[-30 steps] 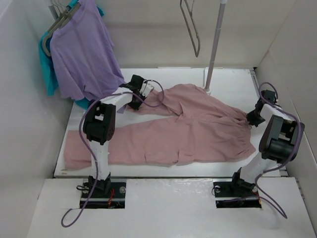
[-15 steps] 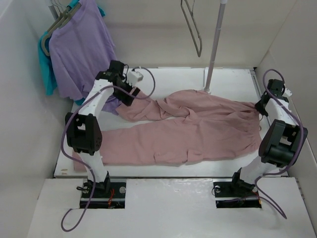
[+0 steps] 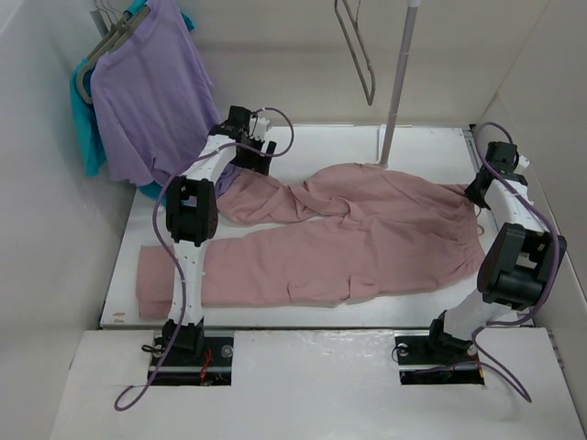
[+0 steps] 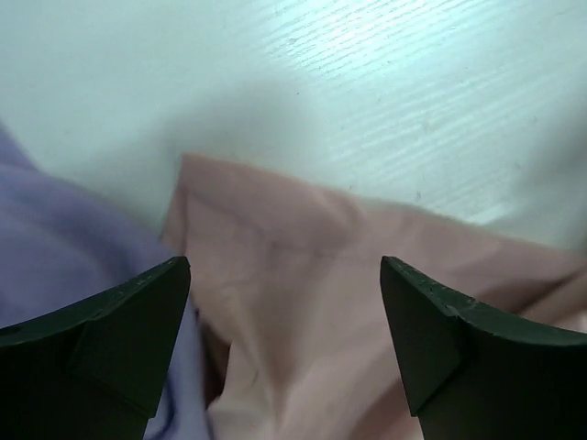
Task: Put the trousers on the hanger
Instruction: Flatten out the trousers at the center of the board, then fold the trousers at the center of the board.
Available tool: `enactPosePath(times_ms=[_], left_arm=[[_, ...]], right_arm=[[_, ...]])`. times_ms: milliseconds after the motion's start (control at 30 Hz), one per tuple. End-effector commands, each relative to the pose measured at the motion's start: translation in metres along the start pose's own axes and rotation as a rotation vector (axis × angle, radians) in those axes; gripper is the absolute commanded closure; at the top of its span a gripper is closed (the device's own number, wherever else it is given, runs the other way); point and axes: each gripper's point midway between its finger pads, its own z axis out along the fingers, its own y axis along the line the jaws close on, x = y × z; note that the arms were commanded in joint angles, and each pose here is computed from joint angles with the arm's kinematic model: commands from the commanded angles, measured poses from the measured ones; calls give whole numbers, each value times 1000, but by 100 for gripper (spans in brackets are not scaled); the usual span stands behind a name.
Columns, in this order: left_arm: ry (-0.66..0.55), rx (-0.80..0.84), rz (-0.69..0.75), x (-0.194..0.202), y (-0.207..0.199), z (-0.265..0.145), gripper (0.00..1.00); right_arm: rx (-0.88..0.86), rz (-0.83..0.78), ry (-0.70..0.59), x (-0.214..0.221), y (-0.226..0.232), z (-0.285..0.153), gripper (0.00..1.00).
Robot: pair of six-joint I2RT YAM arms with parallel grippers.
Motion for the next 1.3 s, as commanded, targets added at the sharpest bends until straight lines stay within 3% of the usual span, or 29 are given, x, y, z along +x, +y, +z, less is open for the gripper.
enactPosePath(times_ms=[0,100,300,367,400,467,500,533,667,800,900,933,1033,1067,1167,1200,1267], left_arm=[[-54,-10,-71,-20,1,2,18],[-57,6,-63,-18,-3,20,12],[-1,-44,-93,5,7,44,16],[19,-52,-85,14,10,56,27],[18,-41,-85,13,8,56,42],[19,-26,-86,18,7,69,62],[-4,-13,-82,11,5,68,75],[-13,-9,-59,6,2,71,100],[-64,3,-64,-12,8,55,100],[-249,-52,-12,-81,19,-12,100],[-413,-126,-29,-123,44,-95,100],[-499,-151,-33,-142,48,-141,100],[-635,-190,-44,-160,68,-216,100],[-703,-226,-42,-165,73,-262,100],[-689,-249,-39,-143,77,-293,100],[-711,-276,-29,-133,79,-323,100],[-643,-282,-39,-102,84,-318,100]], right_arm=[[5,2,-62,-23,1,-7,100],[9,-1,-52,-21,1,-4,100],[20,0,-28,-14,-1,-1,100],[16,3,-36,-17,-1,-4,100],[16,3,-36,-17,-1,-4,100],[16,3,-36,-17,-1,-4,100],[16,3,-36,-17,-1,-4,100],[21,0,-27,-14,-2,-5,100],[24,10,-36,-19,-5,-5,100],[34,42,-78,-34,-16,-16,100],[54,66,-144,-50,-24,-30,100],[51,70,-153,-53,-25,-34,100],[40,113,-211,-69,-30,-48,100],[46,125,-222,-73,-36,-50,100],[23,151,-274,-85,-35,-65,100],[33,152,-276,-83,-38,-66,100],[61,164,-296,-82,-48,-70,100]])
